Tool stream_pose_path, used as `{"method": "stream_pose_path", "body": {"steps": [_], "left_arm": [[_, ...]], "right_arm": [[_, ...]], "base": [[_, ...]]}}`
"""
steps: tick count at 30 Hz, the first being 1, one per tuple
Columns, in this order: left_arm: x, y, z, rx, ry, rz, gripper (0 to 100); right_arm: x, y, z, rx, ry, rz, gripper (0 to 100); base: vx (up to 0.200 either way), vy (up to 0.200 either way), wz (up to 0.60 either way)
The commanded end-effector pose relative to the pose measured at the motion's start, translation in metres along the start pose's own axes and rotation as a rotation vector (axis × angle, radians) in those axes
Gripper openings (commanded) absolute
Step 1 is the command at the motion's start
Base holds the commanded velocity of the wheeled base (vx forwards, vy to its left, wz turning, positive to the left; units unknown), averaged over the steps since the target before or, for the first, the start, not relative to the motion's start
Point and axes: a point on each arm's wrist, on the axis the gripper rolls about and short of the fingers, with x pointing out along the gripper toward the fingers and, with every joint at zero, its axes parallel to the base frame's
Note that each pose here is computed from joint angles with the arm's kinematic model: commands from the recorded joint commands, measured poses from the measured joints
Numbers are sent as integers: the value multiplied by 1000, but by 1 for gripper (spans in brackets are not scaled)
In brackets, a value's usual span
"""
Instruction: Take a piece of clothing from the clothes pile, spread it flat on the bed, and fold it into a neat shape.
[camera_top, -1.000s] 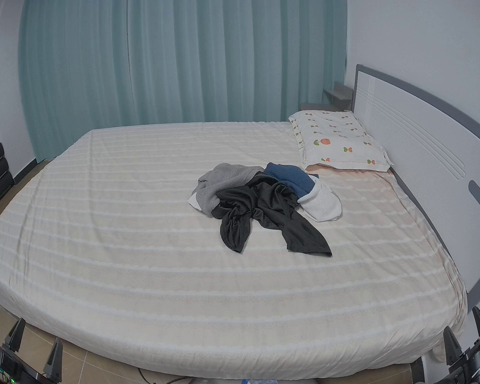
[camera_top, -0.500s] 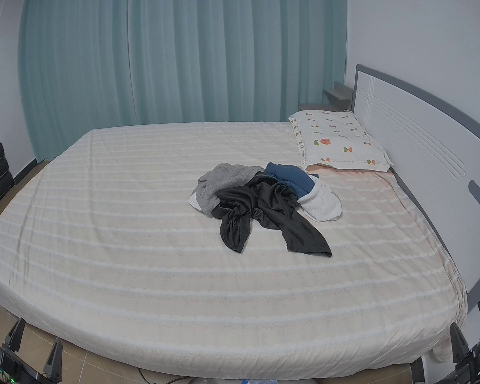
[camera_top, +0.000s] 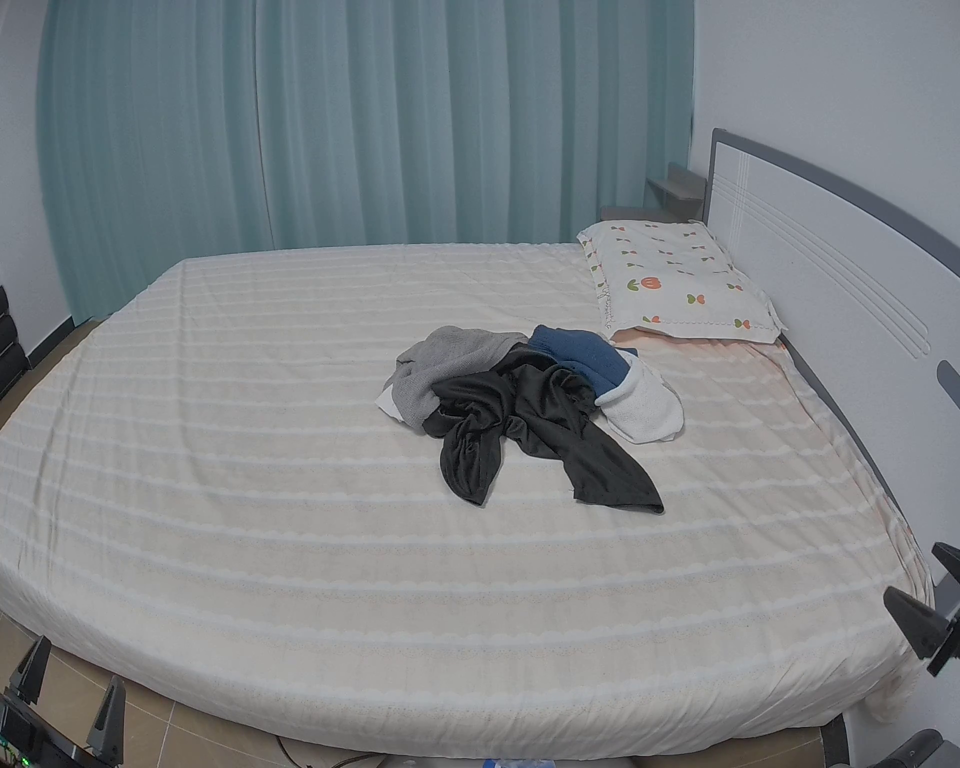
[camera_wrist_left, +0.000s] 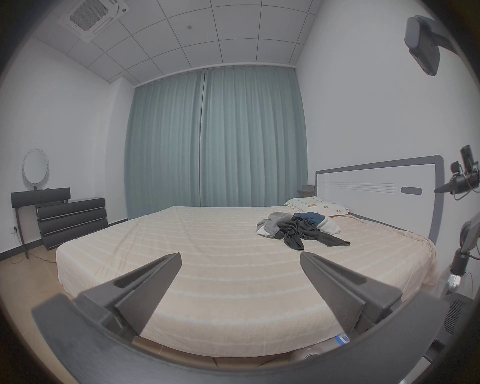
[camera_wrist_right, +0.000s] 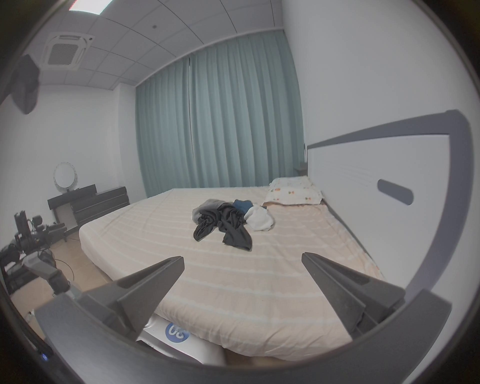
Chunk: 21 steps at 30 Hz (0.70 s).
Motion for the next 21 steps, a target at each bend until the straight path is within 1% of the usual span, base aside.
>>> {"method": "stream_pose_path", "body": {"steps": [1, 2, 3, 4, 5, 6, 7, 9, 11, 12, 15, 17, 20, 21], "left_arm": [[0, 0, -5, 0, -1, 0, 100], [0, 0, -5, 0, -1, 0, 100], [0, 0, -5, 0, -1, 0, 100], [0, 0, -5, 0, -1, 2, 100], [0, 0, -5, 0, -1, 2, 100], [0, 0, -5, 0, -1, 2, 100], [0, 0, -5, 0, -1, 2, 100], [0, 0, -5, 0, -1, 0, 100], [0, 0, -5, 0, -1, 0, 100], [0, 0, -5, 0, -1, 0, 100], [0, 0, -5, 0, -1, 0, 100], [0, 0, -5, 1, -1, 0, 100], [0, 0, -5, 0, -1, 0, 100], [0, 0, -5, 0, -1, 0, 100]], "right_arm": [[185, -20, -29, 180, 379, 70, 100], [200, -23, -34, 181, 393, 54, 100], [200, -23, -34, 181, 393, 54, 100], [228, -28, -46, 183, 420, 20, 100], [238, -29, -49, 185, 425, 8, 100], [238, -29, -49, 185, 425, 8, 100], [266, -33, -57, 219, 433, -18, 100], [287, -32, -60, 280, 428, -25, 100], [308, -28, -64, 324, 428, -28, 100], [320, -27, -69, 343, 434, -39, 100], [346, -24, -90, 343, 449, -80, 100], [371, -24, -98, 353, 422, -127, 100], [386, -22, -100, 368, 405, -138, 100], [398, -17, -108, 365, 423, -132, 100]], "base": [[0, 0, 0], [0, 0, 0], [0, 0, 0], [0, 0, 0], [0, 0, 0], [0, 0, 0], [0, 0, 0], [0, 0, 0], [0, 0, 0], [0, 0, 0], [0, 0, 0], [0, 0, 0], [0, 0, 0], [0, 0, 0]]}}
